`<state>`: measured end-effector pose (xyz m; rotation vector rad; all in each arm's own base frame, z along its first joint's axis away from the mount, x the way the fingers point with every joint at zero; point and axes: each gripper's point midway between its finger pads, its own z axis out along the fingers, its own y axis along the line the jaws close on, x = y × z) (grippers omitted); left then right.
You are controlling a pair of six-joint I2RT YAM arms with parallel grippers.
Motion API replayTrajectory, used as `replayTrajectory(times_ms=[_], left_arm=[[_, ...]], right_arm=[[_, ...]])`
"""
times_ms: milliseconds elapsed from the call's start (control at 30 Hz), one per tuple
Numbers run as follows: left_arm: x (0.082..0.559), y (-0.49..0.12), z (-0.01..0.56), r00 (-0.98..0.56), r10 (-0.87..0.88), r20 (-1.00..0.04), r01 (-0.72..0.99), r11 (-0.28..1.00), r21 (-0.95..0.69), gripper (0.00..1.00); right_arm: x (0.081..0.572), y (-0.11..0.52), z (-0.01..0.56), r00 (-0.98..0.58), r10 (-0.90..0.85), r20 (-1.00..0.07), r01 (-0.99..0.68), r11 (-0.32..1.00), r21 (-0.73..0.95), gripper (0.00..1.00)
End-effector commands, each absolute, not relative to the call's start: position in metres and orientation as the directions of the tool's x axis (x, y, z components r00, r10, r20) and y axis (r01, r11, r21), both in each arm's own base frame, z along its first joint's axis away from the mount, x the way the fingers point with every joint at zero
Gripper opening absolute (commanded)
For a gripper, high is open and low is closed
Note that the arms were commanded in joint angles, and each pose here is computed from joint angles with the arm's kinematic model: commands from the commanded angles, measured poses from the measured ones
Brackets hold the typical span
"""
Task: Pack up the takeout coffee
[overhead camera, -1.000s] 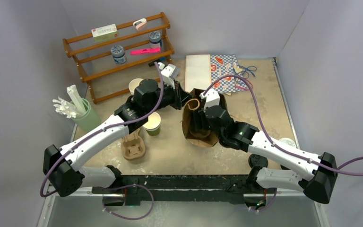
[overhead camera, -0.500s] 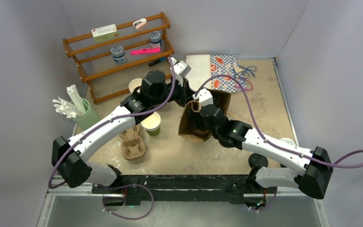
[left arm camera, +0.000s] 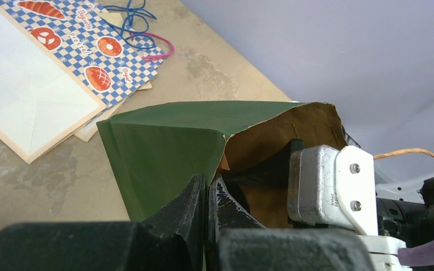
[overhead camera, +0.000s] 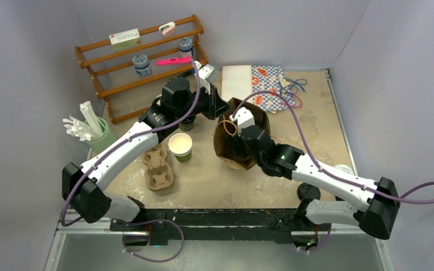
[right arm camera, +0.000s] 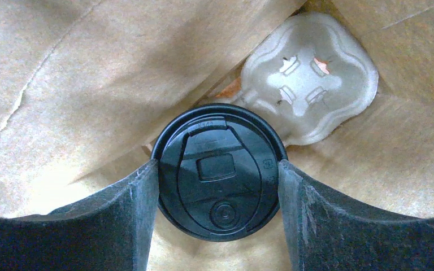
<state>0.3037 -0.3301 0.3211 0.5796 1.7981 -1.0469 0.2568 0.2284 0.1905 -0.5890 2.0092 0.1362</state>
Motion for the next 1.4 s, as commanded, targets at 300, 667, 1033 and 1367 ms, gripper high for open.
replayTrajectory(times_ms=[300,667,1033,1367], left_arm=[[0.311,-0.319,0.343,-0.459,-0.092,-0.884,0.766,0.463,-0.446,0.0],[0.321,-0.315,0.339,-0.542,-0.118,-0.832,0.722,0.441,-0.533,0.0],[0.337,-0.318,0.336,-0.623,-0.175,-0.762,0.658,0.409,-0.632,0.0],[0.34,-0.32,0.331,-0.643,-0.167,-0.747,0.645,0.408,-0.646,0.0]], right_arm=[[0.264,0.226,0.166,-0.39,-0.457,-0.799,-0.485,0.84,-0.243,0.07],[0.267,0.238,0.143,-0.39,-0.47,-0.792,-0.51,0.826,-0.239,0.06],[0.265,0.227,0.121,-0.499,-0.442,-0.745,-0.494,0.852,-0.175,0.05],[0.264,0.224,0.1,-0.545,-0.451,-0.706,-0.49,0.855,-0.168,0.07]])
